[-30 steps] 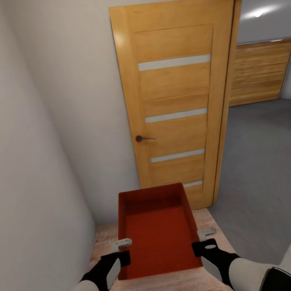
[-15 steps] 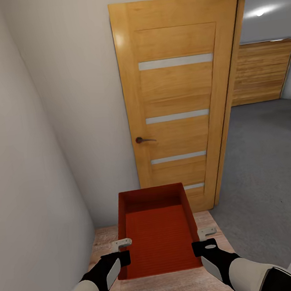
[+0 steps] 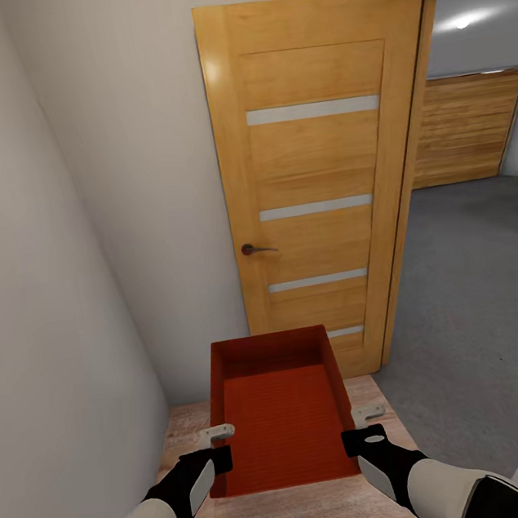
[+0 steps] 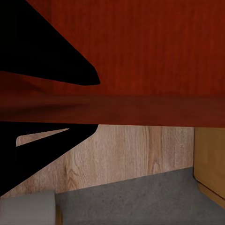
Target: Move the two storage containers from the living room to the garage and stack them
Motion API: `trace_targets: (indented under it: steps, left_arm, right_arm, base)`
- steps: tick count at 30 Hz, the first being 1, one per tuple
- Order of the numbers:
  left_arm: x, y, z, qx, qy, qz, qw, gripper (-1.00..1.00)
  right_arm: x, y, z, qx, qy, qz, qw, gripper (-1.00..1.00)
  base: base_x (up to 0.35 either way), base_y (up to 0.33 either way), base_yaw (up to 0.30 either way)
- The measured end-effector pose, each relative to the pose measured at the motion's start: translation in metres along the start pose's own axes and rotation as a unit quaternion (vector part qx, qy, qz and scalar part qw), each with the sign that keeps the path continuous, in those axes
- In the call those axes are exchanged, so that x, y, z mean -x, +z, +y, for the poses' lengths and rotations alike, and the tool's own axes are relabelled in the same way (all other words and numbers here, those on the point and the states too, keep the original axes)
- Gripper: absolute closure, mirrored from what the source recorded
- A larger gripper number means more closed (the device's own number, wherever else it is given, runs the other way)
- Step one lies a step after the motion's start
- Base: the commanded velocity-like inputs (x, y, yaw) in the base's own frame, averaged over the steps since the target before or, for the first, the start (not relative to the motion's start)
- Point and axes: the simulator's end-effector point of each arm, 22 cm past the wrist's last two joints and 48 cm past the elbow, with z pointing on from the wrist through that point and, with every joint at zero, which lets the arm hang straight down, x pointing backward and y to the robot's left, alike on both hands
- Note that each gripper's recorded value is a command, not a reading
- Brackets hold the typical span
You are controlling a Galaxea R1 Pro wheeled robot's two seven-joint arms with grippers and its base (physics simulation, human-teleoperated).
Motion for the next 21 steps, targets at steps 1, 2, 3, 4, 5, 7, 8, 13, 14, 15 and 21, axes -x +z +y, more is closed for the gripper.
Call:
trace_targets:
  steps: [1, 2, 3, 4, 5, 7, 8, 13, 14, 15, 21]
  left_arm:
    - [0.0, 0.0, -0.0001, 0.0, 0.0, 0.0, 1.0, 1.0]
    - [0.0, 0.0, 0.0, 0.0, 0.0, 0.0, 1.0, 1.0]
    - [0.0, 0.0, 0.0, 0.0, 0.0, 0.0, 1.0, 1.0]
    - [0.0, 0.0, -0.0001, 0.0, 0.0, 0.0, 1.0, 1.0]
    - [-0.0002, 0.0, -0.0002, 0.0, 0.0, 0.0, 1.0, 1.0]
    - [-0.0002, 0.0, -0.0003, 0.0, 0.0, 0.0, 1.0, 1.0]
    - [-0.0003, 0.0, -0.0004, 0.0, -0.001, 0.0, 1.0, 1.0]
    - [-0.0009, 0.0, -0.0001, 0.001, -0.001, 0.001, 1.0, 1.0]
    - [-0.0011, 0.0, -0.0002, 0.001, -0.001, 0.002, 1.0, 1.0]
    - [-0.0011, 0.0, -0.0001, 0.001, -0.001, 0.002, 1.0, 1.0]
    - [-0.0007, 0.0001, 0.0001, 0.001, -0.001, 0.001, 1.0, 1.0]
  right_arm:
    - [0.0, 0.0, -0.0001, 0.0, 0.0, 0.0, 1.0, 1.0]
    - [0.0, 0.0, 0.0, 0.0, 0.0, 0.0, 1.0, 1.0]
    - [0.0, 0.0, 0.0, 0.0, 0.0, 0.0, 1.0, 1.0]
    - [0.0, 0.0, -0.0001, 0.0, 0.0, 0.0, 1.0, 1.0]
    - [0.0, 0.0001, -0.0002, 0.0, 0.0, 0.0, 1.0, 1.0]
    - [-0.0001, 0.0001, -0.0003, 0.0, 0.0, 0.0, 1.0, 1.0]
    - [-0.0001, 0.0001, -0.0004, 0.0, 0.0, 0.0, 1.0, 1.0]
    - [-0.001, 0.0, -0.0003, 0.0, -0.001, 0.001, 1.0, 1.0]
    - [-0.0014, 0.0001, -0.0004, -0.001, -0.001, 0.002, 1.0, 1.0]
    - [-0.0014, 0.0001, -0.0004, 0.0, -0.001, 0.002, 1.0, 1.0]
    - [-0.0008, 0.0, -0.0001, 0.0, -0.001, 0.001, 1.0, 1.0]
  base:
    - [0.0, 0.0, 0.0]
    - [0.0, 0.0, 0.0]
    - [0.0, 0.0, 0.0]
    - [0.0, 0.0, 0.0]
    - [0.0, 0.0, 0.0]
    - [0.0, 0.0, -0.007]
    - [0.0, 0.0, -0.047]
    - [0.0, 0.0, -0.157]
    - [0.0, 0.0, -0.22]
    - [0.0, 0.0, -0.23]
    - [0.0, 0.0, -0.238]
